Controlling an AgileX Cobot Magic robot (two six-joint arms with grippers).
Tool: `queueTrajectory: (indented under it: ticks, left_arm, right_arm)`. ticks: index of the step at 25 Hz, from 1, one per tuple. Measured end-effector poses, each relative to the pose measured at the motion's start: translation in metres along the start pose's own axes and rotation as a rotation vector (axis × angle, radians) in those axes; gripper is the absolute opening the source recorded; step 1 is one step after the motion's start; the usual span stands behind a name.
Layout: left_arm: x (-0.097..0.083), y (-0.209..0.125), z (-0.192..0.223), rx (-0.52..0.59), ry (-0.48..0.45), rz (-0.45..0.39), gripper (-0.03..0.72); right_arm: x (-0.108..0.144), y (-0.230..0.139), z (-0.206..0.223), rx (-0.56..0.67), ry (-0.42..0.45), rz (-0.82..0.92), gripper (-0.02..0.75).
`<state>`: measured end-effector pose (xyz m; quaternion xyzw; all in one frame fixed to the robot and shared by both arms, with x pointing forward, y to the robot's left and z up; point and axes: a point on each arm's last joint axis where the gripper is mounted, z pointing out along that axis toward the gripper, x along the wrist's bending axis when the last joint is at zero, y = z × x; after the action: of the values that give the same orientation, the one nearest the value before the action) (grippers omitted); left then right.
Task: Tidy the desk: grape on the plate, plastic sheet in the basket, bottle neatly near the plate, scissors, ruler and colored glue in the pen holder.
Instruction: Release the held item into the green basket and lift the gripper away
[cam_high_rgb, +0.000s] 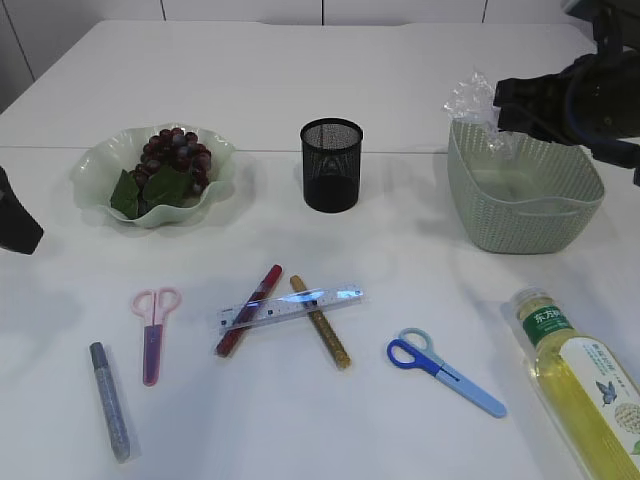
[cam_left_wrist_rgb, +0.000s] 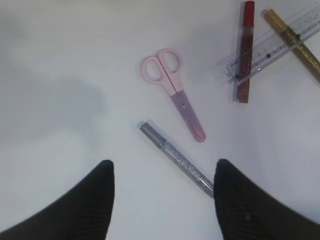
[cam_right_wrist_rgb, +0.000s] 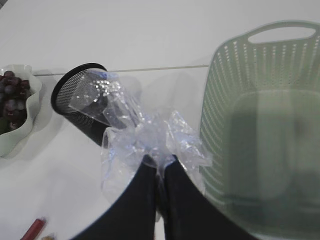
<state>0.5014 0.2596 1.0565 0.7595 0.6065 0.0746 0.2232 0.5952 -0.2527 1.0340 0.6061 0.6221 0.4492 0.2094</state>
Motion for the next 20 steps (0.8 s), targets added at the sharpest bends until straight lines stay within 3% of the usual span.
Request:
queueTrajectory:
  ticks: [12, 17, 20]
  left_arm:
    - [0.0, 0.0, 0.0, 0.001, -0.004, -0.003, 0.456]
    - [0.0, 0.0, 0.0, 0.001, -0.005, -0.004, 0.456]
    - [-0.001, 0.0, 0.0, 0.001, -0.006, -0.004, 0.452]
  right_arm:
    - [-0.026, 0.0, 0.039, -0.008, -0.171, -0.057, 0.016]
    - [-0.031, 0.0, 0.04, -0.015, -0.218, -0.081, 0.017]
    - [-0.032, 0.0, 0.04, -0.019, -0.222, -0.071, 0.055]
